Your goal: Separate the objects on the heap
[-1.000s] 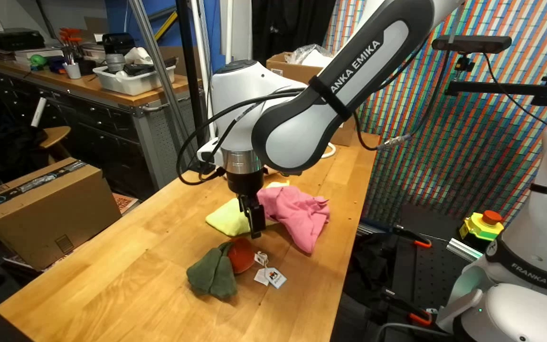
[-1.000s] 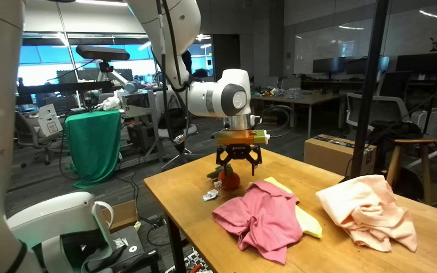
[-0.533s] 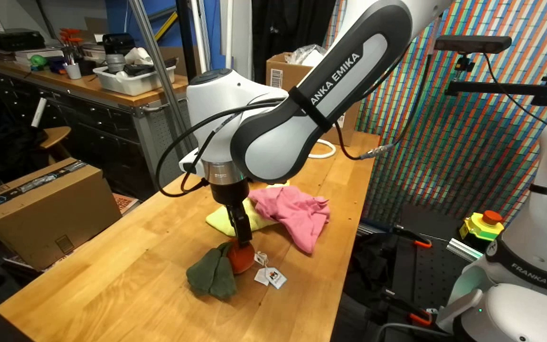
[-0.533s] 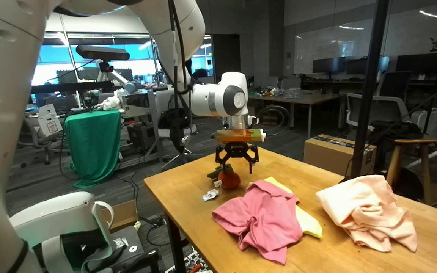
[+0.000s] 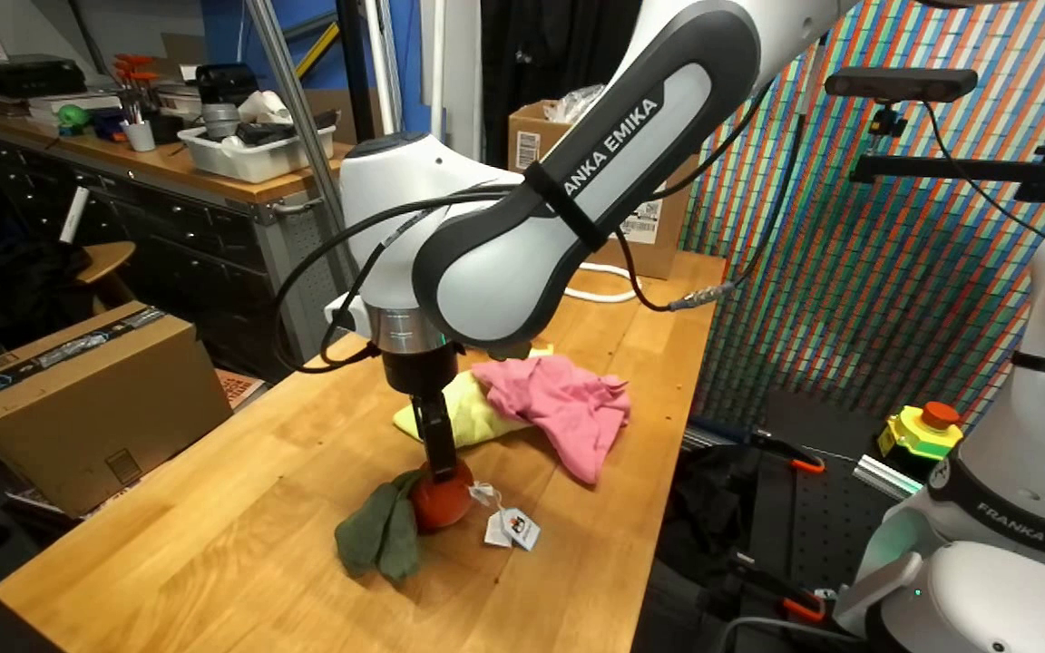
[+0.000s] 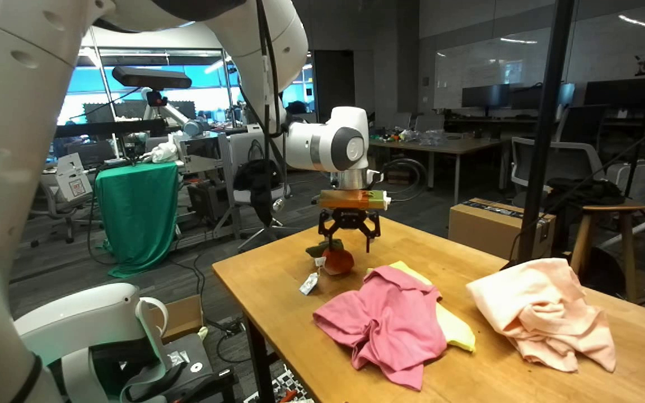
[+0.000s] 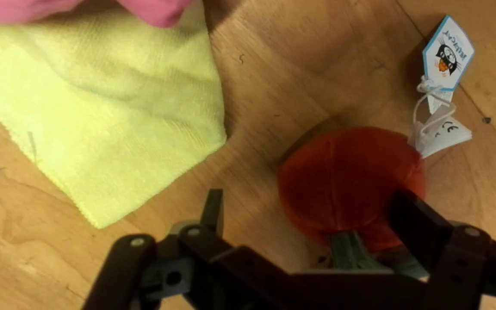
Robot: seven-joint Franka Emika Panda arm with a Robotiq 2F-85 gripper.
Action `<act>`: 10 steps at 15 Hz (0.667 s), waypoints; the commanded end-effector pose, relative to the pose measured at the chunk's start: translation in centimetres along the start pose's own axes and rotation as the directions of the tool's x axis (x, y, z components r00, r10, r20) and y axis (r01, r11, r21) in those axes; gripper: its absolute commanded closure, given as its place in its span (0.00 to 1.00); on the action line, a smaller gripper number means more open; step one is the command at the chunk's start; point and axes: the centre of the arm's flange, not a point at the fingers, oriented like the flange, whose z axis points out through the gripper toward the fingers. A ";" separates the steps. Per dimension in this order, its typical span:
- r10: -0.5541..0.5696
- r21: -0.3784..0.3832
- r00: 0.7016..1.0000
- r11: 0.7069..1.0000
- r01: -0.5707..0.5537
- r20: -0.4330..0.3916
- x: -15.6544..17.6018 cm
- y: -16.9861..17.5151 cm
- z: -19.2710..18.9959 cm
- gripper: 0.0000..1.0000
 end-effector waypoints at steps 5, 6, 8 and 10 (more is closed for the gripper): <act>0.102 0.104 0.995 0.989 -0.101 -0.006 1.4 -0.1 -1.4 0.00; 0.115 0.117 0.993 0.987 -0.113 -0.006 1.4 -0.2 -1.2 0.00; 0.136 0.144 0.991 0.980 -0.135 0.005 1.4 -0.3 -1.1 0.00; 0.147 0.168 0.989 0.975 -0.148 0.020 1.4 -0.4 -0.5 0.00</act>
